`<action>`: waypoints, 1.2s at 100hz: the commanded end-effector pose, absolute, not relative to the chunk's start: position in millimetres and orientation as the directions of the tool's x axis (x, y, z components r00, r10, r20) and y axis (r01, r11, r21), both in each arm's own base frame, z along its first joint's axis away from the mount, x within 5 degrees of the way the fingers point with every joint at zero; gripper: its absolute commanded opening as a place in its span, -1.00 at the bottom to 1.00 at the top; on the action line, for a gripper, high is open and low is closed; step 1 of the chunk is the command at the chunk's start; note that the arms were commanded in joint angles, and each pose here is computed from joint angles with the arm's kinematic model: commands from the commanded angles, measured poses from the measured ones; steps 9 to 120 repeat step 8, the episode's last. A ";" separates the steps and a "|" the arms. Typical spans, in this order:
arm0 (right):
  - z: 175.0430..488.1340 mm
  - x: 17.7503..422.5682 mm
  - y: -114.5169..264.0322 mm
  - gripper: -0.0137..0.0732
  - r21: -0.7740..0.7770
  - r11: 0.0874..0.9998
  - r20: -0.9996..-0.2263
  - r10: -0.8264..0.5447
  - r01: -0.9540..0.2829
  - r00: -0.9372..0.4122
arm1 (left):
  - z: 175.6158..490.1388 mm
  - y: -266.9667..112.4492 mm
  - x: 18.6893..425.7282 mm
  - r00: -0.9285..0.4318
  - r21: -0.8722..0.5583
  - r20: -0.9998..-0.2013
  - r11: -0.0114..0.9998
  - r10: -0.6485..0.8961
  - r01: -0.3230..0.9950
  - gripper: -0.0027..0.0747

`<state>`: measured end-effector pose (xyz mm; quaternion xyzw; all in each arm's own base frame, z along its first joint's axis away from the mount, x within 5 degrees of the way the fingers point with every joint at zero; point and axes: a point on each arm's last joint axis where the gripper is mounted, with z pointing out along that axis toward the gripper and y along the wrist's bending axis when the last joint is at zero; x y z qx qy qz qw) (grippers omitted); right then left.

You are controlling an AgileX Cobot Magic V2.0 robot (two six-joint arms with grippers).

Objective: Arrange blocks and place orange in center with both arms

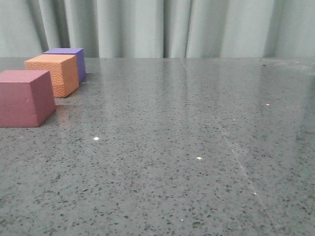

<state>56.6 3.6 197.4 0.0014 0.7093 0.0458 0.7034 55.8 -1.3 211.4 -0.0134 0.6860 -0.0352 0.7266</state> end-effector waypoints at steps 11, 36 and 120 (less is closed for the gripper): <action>211.4 53.9 3.2 -0.84 0.059 0.996 -0.991 0.067 -0.066 0.114 | 201.8 -2.5 55.1 0.105 -0.074 -0.991 0.996 -0.079 0.049 -0.96; 211.4 53.9 3.2 -0.84 0.059 0.996 -0.991 0.067 -0.066 0.114 | 201.8 -2.5 55.1 0.105 -0.074 -0.991 0.996 -0.079 0.049 -0.96; 211.4 53.9 3.2 -0.84 0.059 0.996 -0.991 0.067 -0.066 0.114 | 201.8 -2.5 55.1 0.105 -0.074 -0.991 0.996 -0.079 0.049 -0.96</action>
